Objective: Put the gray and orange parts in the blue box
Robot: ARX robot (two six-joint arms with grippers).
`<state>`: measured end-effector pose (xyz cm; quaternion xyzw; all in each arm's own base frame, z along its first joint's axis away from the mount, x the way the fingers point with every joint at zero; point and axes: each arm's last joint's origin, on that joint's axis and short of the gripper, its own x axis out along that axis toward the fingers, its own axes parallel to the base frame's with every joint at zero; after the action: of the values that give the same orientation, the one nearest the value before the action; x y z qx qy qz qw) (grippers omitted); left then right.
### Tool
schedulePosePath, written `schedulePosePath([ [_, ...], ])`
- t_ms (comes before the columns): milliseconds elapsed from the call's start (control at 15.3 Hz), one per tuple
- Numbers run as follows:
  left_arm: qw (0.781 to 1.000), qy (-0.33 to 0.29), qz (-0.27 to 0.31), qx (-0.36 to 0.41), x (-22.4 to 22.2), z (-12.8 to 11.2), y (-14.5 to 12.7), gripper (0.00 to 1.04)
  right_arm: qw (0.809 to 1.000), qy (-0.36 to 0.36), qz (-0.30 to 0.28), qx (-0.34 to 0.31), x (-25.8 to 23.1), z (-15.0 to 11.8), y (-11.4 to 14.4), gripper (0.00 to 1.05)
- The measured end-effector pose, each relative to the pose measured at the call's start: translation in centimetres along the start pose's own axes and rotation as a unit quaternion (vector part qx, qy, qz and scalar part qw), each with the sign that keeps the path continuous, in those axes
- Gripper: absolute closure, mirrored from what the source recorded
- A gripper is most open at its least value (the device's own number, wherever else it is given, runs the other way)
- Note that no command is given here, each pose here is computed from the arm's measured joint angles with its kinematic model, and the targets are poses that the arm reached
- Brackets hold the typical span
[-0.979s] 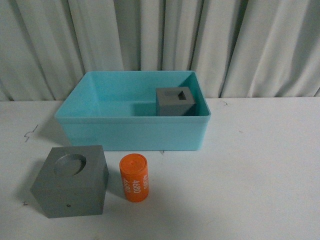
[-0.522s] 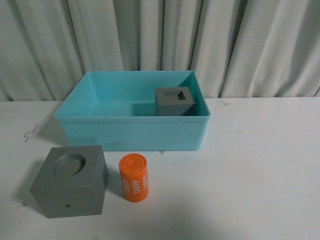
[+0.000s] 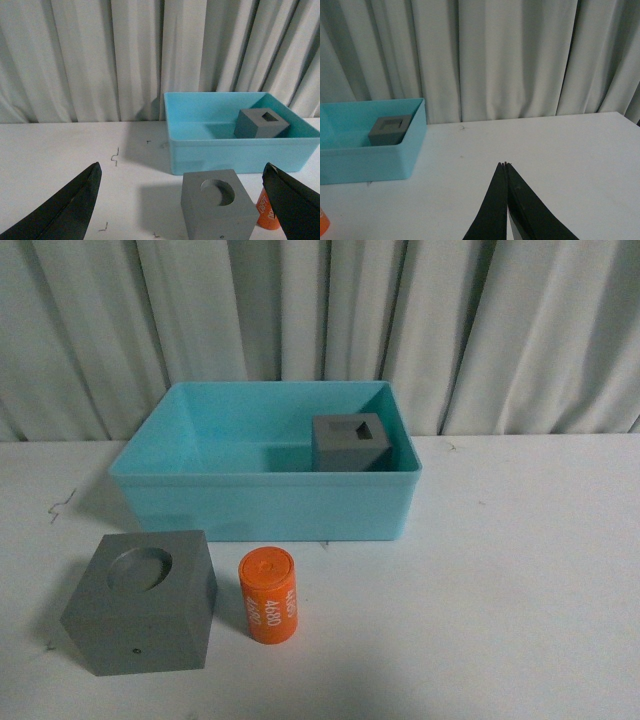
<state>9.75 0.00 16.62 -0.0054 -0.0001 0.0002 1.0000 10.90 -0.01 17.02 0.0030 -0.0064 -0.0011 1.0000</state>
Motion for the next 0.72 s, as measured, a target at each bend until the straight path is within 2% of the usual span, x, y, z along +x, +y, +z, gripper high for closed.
schedulePosePath([
  [196,1.000,0.000,0.000,0.000,0.0,0.0,0.0,0.07,1.000,-0.001,0.000,0.000,-0.1,0.0,0.0,1.03],
  [261,1.000,0.000,0.000,0.000,0.0,0.0,0.0,0.07,1.000,0.027,0.001,0.000,-0.8,-0.6,0.0,1.03],
  [326,1.000,0.000,0.000,0.000,0.0,0.0,0.0,0.07,1.000,-0.006,0.001,0.000,-1.2,-0.1,0.0,1.03],
  [392,1.000,-0.001,0.000,0.000,0.0,0.0,0.0,0.07,1.000,0.009,0.000,0.000,-1.2,-0.4,0.0,1.03],
  [457,1.000,0.000,0.000,0.000,0.0,0.0,0.0,0.07,1.000,0.003,0.001,0.000,-1.2,-0.3,0.0,0.97],
  [522,1.000,0.000,0.000,0.000,0.0,0.0,0.0,0.07,1.000,0.003,0.000,0.000,-1.2,-0.3,0.0,0.76],
  [587,1.000,0.000,0.000,0.000,0.0,0.0,0.0,0.07,1.000,0.003,0.001,0.000,-1.2,-0.3,0.0,0.68],
  [718,1.000,0.000,0.000,0.000,0.0,0.0,0.0,0.07,1.000,0.003,0.001,0.000,-1.2,-0.3,0.0,0.45],
])
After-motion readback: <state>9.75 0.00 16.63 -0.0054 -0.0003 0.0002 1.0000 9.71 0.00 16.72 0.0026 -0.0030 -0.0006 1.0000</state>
